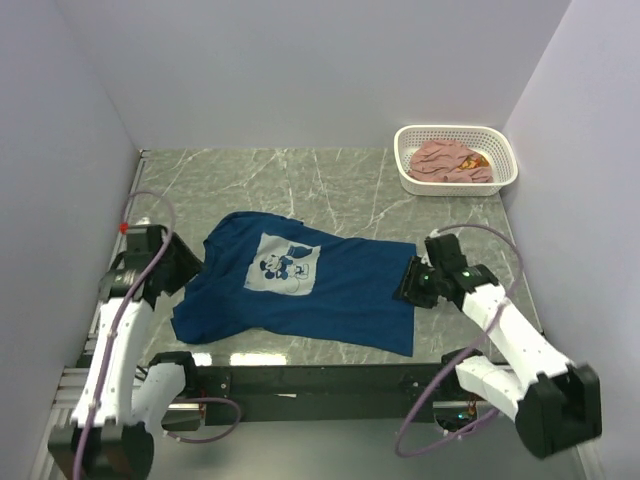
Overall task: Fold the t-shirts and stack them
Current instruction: Flatten the tshirt out
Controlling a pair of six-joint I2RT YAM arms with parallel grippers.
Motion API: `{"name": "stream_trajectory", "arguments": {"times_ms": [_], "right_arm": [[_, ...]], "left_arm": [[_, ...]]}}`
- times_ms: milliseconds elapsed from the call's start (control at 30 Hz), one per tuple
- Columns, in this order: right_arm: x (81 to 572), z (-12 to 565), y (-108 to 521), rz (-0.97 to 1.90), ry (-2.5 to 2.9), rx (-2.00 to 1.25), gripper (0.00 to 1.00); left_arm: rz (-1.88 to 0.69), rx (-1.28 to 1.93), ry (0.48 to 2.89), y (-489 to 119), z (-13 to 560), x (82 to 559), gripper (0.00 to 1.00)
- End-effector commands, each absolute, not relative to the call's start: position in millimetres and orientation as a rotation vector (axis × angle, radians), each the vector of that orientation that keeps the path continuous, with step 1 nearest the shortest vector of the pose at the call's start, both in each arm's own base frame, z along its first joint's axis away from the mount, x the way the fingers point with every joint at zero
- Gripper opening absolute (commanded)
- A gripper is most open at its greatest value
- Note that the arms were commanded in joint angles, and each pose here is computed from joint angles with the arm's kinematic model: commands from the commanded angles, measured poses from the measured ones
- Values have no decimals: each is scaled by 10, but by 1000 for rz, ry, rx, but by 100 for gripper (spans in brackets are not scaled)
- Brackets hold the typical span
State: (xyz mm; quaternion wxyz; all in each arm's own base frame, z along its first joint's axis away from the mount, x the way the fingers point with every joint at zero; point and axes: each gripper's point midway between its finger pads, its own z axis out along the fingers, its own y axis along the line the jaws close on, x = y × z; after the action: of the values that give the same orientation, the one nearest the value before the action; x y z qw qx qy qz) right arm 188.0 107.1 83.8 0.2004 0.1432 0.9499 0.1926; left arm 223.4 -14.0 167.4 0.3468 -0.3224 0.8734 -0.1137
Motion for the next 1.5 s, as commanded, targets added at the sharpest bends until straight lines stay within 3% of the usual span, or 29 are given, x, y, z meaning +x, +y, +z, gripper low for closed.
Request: {"name": "stream_trajectory", "arguments": {"times_ms": [0,233,633,833,933,1067,1267,1467], "right_arm": [[2337,859,1087,429,2554,405,46],[2517,472,1174,319,2665,338,43],[3241,207,1111,143,2732,280,41],[3856,219,1035,200,2731,350,41],[4204,231,1022,237,2716,371,41],[4452,596,1091,306,2635,342,43],[4066,907,1127,390,2553,341,50],[3356,891,1263,449,2551,265,50]], "left_arm": [[-460,-766,2359,-483,1395,2438,58],[-399,-738,2463,-887,964,2711,55],[-141,-842,2581,-819,159,3343,46],[-107,-853,2643,-883,-47,3826,51],[-131,-840,2589,-913,160,4245,55],[-132,-813,2500,-862,586,4404,63],[-100,-826,2366,-629,1102,3954,77],[-36,-886,2361,-381,921,3174,76]]}}
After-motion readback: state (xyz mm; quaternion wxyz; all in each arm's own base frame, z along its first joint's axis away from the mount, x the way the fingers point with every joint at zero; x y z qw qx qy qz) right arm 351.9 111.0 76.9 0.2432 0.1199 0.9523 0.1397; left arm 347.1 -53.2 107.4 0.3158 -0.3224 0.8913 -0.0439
